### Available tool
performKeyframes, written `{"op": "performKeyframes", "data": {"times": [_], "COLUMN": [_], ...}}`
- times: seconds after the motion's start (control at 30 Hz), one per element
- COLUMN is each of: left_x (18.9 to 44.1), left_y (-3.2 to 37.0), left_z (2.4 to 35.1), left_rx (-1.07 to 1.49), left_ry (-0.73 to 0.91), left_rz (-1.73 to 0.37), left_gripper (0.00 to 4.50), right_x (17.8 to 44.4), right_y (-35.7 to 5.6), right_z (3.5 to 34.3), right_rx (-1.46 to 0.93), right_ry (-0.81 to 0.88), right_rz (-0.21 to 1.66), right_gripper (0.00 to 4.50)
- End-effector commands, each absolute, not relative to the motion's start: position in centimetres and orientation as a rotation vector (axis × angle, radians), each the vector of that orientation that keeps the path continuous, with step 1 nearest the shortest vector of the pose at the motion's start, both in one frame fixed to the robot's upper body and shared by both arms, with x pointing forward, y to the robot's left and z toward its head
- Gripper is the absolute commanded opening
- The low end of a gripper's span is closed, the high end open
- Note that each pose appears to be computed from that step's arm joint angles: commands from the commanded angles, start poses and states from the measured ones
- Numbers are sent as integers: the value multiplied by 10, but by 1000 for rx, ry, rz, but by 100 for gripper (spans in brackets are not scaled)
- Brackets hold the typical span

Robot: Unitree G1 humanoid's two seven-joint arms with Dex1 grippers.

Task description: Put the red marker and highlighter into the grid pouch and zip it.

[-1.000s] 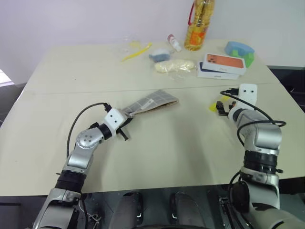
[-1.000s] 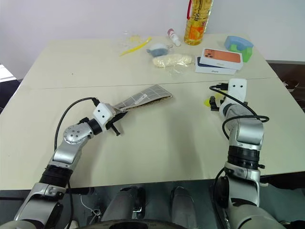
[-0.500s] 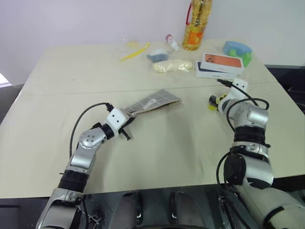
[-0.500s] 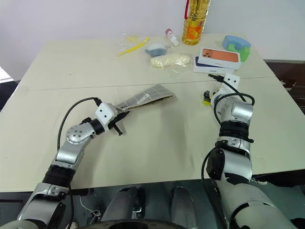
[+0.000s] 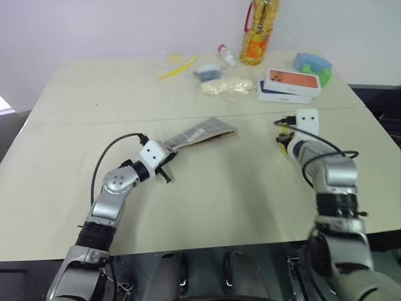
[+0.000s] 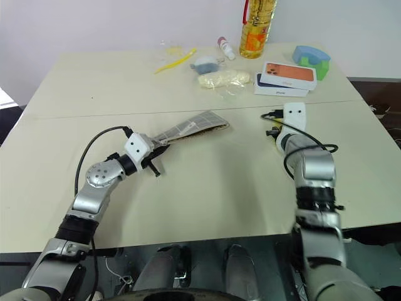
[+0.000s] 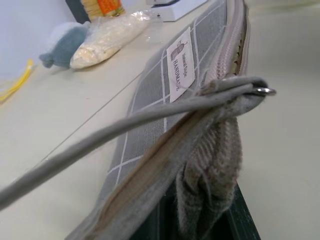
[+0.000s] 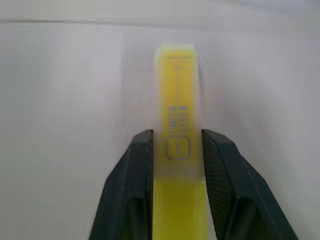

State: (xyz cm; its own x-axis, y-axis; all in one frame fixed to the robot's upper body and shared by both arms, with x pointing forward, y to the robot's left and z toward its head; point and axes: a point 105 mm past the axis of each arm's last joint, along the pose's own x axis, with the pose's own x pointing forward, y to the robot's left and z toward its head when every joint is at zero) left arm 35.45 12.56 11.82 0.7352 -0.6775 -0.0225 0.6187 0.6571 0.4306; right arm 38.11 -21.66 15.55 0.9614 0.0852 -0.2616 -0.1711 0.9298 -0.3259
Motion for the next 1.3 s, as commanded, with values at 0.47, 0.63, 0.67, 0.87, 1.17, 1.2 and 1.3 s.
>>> {"op": "performKeyframes", "data": {"times": [0.47,0.63,0.67,0.87,1.17,1.2,1.3], "left_x": [352,351,352,351,349,348,347], "left_y": [124,123,123,123,122,122,122], "left_z": [133,133,133,132,130,130,129], "left_rx": [402,400,399,400,423,429,435], "left_ry": [-187,-189,-189,-190,-191,-190,-190], "left_rz": [-813,-810,-809,-808,-832,-835,-840], "left_gripper": [0,0,0,0,0,0,0], "right_x": [328,321,318,314,321,321,321], "right_y": [-136,-130,-128,-127,-130,-130,-131], "right_z": [179,177,177,175,178,179,178], "right_rx": [-863,-875,-875,-875,-864,-860,-847], "right_ry": [-21,-26,-31,-23,-23,-22,-13], "right_rz": [646,711,731,753,717,716,715], "right_gripper": [81,81,81,81,81,81,81]}}
